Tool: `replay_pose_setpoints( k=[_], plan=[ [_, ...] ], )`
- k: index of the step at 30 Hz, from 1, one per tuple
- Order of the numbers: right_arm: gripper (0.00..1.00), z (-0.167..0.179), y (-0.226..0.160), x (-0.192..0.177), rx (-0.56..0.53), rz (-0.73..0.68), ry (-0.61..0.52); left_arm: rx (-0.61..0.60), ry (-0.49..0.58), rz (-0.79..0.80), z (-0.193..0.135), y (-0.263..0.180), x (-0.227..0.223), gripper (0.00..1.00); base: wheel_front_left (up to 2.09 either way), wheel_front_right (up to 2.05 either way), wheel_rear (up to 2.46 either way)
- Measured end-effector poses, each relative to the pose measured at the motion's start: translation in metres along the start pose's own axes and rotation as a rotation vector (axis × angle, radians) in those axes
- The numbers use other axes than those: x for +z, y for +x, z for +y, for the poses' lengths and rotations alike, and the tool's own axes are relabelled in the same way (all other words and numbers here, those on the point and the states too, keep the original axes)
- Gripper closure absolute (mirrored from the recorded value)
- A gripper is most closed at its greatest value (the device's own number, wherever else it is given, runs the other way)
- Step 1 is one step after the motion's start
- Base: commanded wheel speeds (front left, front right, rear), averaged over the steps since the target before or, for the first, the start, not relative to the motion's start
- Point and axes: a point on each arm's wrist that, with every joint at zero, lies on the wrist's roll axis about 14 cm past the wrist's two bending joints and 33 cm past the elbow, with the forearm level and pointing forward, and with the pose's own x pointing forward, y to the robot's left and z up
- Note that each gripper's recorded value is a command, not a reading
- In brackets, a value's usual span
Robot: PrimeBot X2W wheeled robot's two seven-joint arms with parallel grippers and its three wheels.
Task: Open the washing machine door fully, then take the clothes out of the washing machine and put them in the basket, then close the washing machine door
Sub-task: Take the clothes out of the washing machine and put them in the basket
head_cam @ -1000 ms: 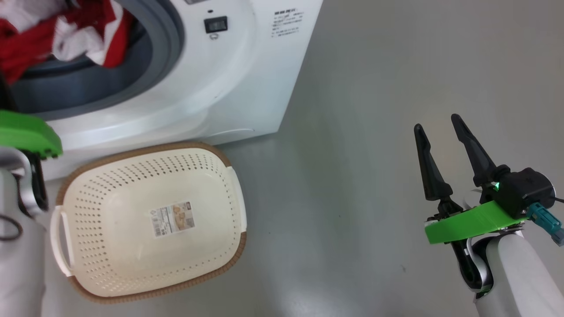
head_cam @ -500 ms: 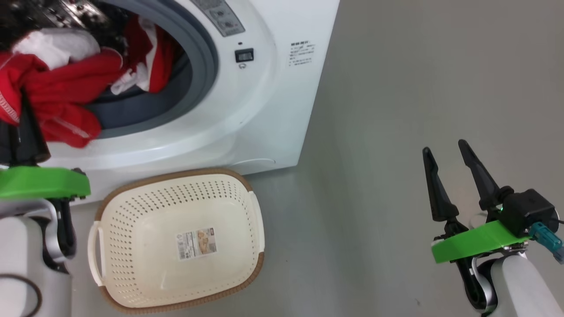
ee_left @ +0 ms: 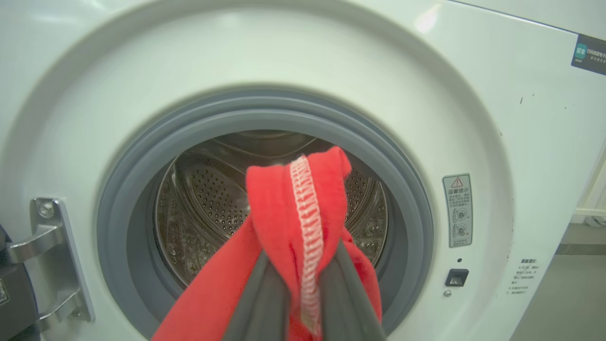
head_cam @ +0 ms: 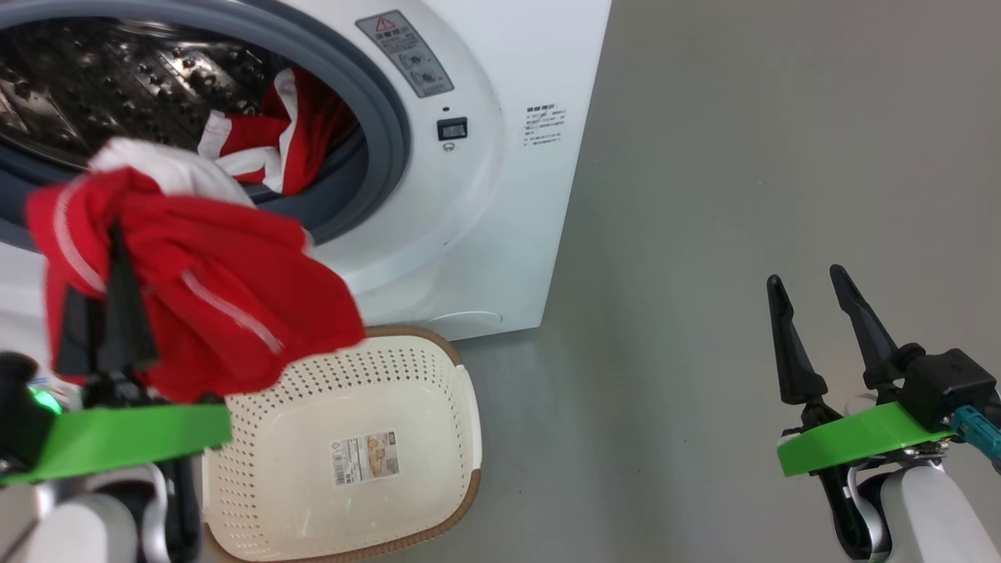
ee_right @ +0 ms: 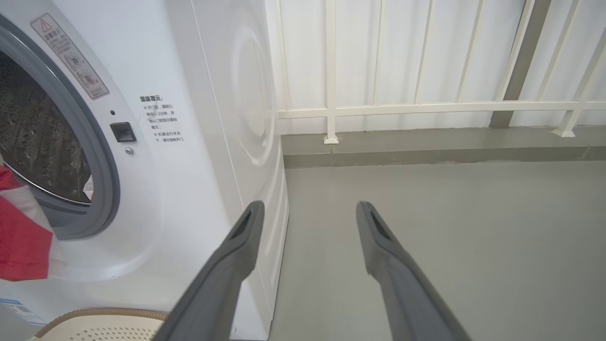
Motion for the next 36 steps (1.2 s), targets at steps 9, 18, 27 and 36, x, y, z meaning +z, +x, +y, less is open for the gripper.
replay_pose_setpoints(
  k=[9, 18, 27, 36],
  plan=[
    [0.0, 0.004, 0.001, -0.016, 0.009, 0.043, 0.006, -0.002, -0.099, 0.257, -0.009, -0.04, -0.08, 1.0, 0.0, 0.0, 0.0],
    [0.0, 0.0, 0.005, -0.039, -0.002, 0.104, 0.0, 0.057, -0.116, 0.573, 0.003, -0.078, -0.19, 1.0, 0.0, 0.0, 0.0],
    [0.0, 0.002, 0.018, -0.06, 0.015, 0.151, -0.009, 0.097, -0.161, 0.774, 0.0, -0.084, -0.26, 1.0, 0.0, 0.0, 0.0],
    [0.0, -0.001, 0.031, -0.079, 0.021, 0.189, -0.022, 0.129, -0.168, 1.027, -0.003, -0.115, -0.324, 1.0, 0.0, 0.0, 0.0]
  ],
)
